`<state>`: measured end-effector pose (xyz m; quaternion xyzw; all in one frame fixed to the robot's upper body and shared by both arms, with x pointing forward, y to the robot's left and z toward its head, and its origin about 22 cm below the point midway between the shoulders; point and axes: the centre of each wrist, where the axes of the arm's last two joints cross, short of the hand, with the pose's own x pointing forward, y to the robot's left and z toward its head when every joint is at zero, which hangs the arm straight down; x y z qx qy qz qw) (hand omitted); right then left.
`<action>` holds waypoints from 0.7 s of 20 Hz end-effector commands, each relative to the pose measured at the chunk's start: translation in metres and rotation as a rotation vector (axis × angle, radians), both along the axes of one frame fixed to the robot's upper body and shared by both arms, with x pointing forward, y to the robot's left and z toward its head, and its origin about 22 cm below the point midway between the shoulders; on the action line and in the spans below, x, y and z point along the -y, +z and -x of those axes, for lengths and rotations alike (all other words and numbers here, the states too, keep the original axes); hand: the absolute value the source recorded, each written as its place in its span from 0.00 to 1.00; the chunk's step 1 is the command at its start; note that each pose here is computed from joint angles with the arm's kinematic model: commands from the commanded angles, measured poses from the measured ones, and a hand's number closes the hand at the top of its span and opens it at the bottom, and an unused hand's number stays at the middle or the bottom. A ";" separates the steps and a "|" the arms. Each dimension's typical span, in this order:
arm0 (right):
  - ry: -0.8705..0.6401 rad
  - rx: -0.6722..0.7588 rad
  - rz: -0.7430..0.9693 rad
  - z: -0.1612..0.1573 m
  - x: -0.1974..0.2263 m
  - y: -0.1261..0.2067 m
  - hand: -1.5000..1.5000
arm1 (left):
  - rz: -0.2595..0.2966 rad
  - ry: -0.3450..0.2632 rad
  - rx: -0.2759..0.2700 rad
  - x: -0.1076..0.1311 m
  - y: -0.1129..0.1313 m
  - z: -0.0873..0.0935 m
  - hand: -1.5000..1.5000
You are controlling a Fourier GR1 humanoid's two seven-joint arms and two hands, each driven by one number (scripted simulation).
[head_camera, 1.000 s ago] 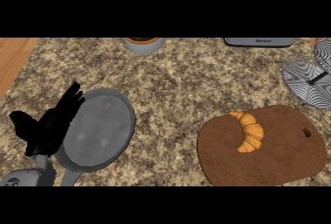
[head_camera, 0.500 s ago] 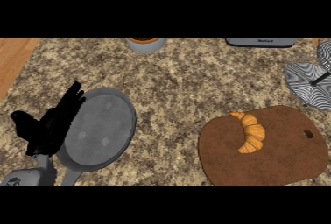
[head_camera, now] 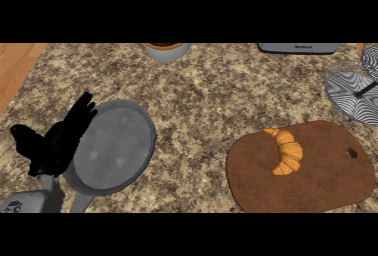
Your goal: Pick the tomato from the cutting board and place it in the tiered basket
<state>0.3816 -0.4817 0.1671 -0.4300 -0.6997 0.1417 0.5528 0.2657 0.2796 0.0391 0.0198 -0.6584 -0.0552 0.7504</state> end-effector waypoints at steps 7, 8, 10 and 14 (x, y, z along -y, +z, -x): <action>0.002 0.147 -0.402 0.011 0.022 0.028 0.00 | 0.007 0.013 0.006 -0.011 -0.001 0.003 0.50; 0.017 0.172 -0.436 0.006 0.016 0.030 0.00 | 0.011 -0.004 -0.006 -0.005 -0.005 -0.002 0.50; -0.010 0.233 -0.522 0.019 0.032 0.033 0.00 | -0.007 -0.002 0.007 -0.001 0.008 0.006 0.50; -0.085 0.304 -0.600 0.047 0.064 0.060 0.00 | -0.006 -0.002 -0.003 0.000 0.001 0.001 0.50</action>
